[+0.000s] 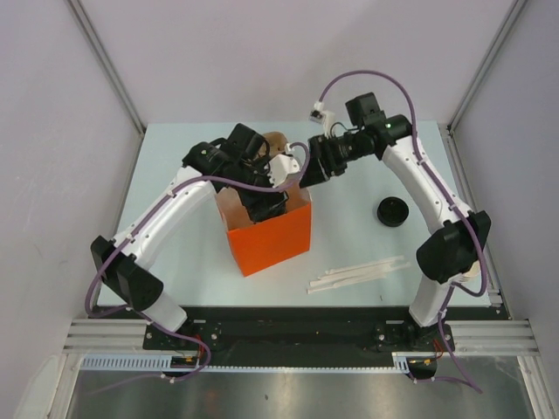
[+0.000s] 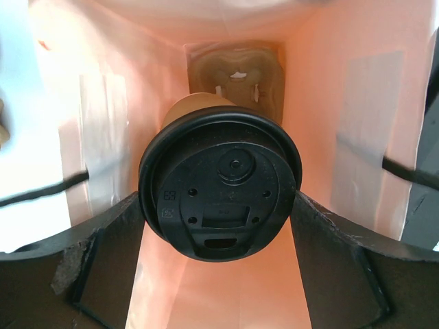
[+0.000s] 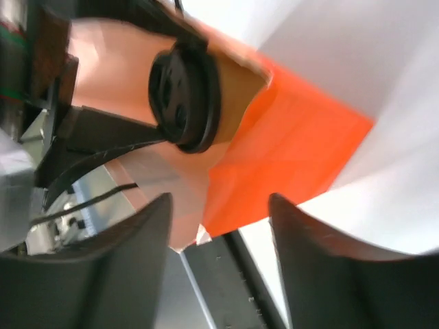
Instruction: Pack the takeout coffee
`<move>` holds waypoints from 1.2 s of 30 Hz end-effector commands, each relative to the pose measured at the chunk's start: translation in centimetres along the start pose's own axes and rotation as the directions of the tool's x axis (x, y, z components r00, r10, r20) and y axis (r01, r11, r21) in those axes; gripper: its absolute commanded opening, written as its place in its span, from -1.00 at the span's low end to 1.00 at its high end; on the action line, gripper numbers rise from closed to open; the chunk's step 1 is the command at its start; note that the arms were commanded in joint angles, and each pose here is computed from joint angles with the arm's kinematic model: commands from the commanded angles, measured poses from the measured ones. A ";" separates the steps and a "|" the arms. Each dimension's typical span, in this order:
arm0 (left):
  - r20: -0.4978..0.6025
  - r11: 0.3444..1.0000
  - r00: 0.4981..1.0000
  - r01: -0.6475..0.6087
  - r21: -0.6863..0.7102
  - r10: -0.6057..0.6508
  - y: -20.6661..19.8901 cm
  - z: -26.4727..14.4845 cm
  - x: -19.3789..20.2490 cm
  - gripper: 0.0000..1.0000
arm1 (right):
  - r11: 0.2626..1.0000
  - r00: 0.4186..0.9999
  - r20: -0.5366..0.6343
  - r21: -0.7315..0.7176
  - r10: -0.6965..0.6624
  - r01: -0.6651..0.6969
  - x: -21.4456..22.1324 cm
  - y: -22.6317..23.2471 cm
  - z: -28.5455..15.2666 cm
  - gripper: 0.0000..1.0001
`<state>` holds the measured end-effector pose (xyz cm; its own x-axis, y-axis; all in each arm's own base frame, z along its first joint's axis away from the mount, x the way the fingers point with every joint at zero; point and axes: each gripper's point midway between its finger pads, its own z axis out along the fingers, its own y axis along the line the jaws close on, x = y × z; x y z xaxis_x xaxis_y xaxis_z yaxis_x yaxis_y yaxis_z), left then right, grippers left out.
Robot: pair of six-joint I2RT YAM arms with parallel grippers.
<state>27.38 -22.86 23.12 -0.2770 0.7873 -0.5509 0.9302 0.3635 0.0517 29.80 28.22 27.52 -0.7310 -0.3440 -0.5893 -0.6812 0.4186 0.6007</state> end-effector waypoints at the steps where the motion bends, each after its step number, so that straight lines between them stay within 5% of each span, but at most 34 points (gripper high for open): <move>1: 0.094 0.997 0.993 -0.073 0.036 0.070 -1.3 -2.0 -1.2 -0.09 | 0.986 0.981 0.104 -0.011 -0.162 0.164 -4.8 0.1 -2.4 0.46; 13: 0.102 0.993 0.990 -0.100 0.068 0.093 -2.4 -2.2 -0.5 -0.08 | 0.917 0.915 0.095 -0.036 -0.392 0.397 -7.7 0.3 2.0 0.70; 19: 0.095 0.993 0.991 -0.099 0.067 0.093 -2.5 -2.2 -0.2 -0.09 | 0.884 0.894 0.068 -0.129 -0.443 0.448 -6.4 1.7 5.0 0.54; 25: 0.084 0.994 0.993 -0.090 0.063 0.085 -2.1 -2.3 0.2 -0.09 | 0.886 0.894 0.032 -0.122 -0.446 0.447 -5.7 0.9 6.2 -0.02; 31: 0.071 0.996 0.995 -0.076 0.042 0.072 -1.1 -2.6 0.8 -0.09 | 0.914 0.920 0.043 -0.105 -0.389 0.392 -6.0 1.1 4.9 -1.00; 36: 0.068 0.999 0.996 -0.052 0.016 0.050 0.0 -2.9 1.3 -0.10 | 0.929 0.936 0.052 -0.113 -0.348 0.352 -5.1 2.7 3.3 -1.00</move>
<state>26.39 -21.07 23.54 -0.2409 0.7819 -0.5750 0.9471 0.3189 0.0368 33.68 34.90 27.12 -0.4391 -0.4658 -0.7683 -0.8966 0.1729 0.4077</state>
